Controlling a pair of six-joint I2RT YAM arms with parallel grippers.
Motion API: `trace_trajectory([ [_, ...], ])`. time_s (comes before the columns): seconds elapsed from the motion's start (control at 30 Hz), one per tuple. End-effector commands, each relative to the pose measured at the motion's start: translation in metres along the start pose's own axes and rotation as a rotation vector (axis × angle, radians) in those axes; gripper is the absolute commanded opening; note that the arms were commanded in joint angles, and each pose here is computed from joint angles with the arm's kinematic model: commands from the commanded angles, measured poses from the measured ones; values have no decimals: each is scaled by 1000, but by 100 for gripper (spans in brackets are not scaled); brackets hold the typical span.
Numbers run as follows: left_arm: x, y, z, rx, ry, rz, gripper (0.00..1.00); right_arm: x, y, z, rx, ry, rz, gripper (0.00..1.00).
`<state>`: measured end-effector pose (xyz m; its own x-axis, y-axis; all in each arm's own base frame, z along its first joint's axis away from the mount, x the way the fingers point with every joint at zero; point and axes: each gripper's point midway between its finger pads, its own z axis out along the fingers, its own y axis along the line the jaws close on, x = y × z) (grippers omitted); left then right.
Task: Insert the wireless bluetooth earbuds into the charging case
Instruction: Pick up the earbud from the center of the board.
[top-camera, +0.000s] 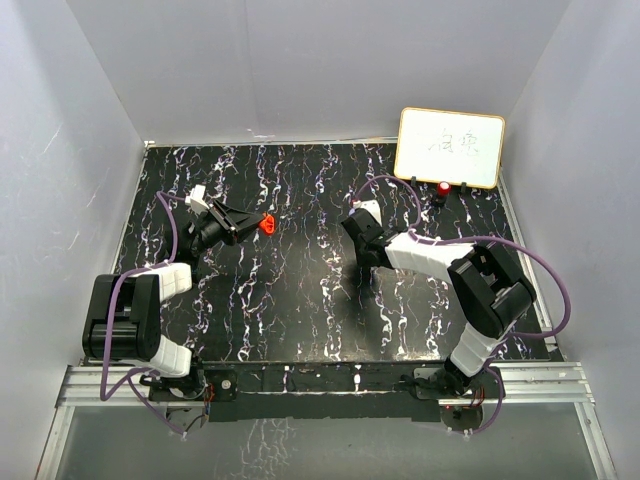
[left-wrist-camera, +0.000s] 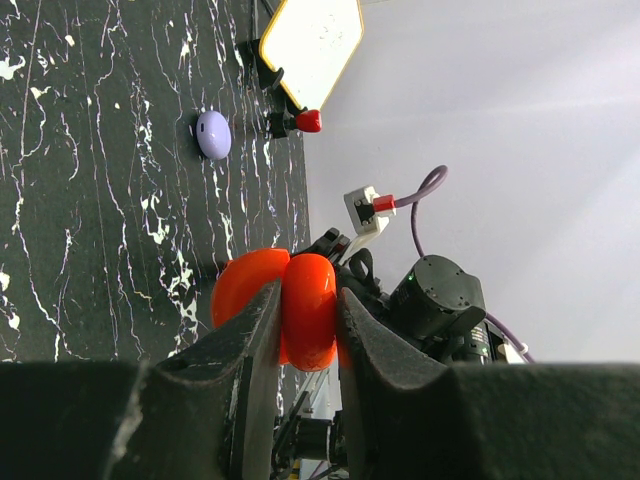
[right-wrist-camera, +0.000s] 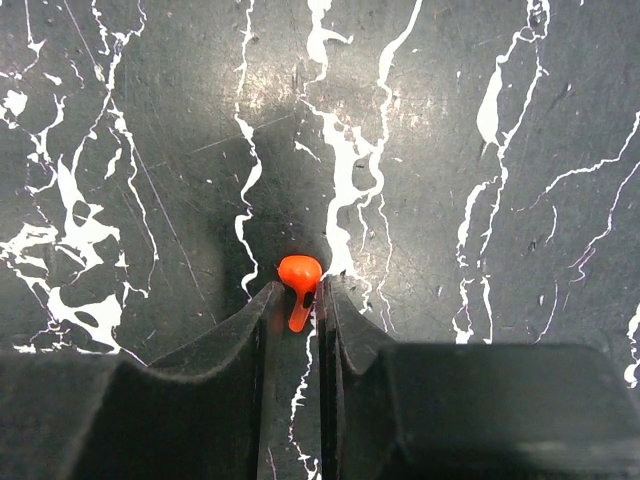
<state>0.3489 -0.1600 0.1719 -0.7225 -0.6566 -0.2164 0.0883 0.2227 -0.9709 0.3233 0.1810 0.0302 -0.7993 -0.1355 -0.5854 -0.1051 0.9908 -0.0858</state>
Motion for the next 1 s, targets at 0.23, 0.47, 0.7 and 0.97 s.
trace_trajectory([
  [0.23, -1, -12, 0, 33, 1, 42, 0, -29, 9, 0, -24, -67, 23, 18],
  [0.47, -1, -12, 0, 31, 1, 41, 0, -30, 9, 0, -23, -69, 23, 17],
  [0.7, -1, -11, 0, 30, 2, 40, 0, -29, 9, 0, -23, -66, 22, 10],
  [0.97, -1, -11, 1, 30, 3, 40, 0, -30, 7, -1, -24, -66, 21, 2],
])
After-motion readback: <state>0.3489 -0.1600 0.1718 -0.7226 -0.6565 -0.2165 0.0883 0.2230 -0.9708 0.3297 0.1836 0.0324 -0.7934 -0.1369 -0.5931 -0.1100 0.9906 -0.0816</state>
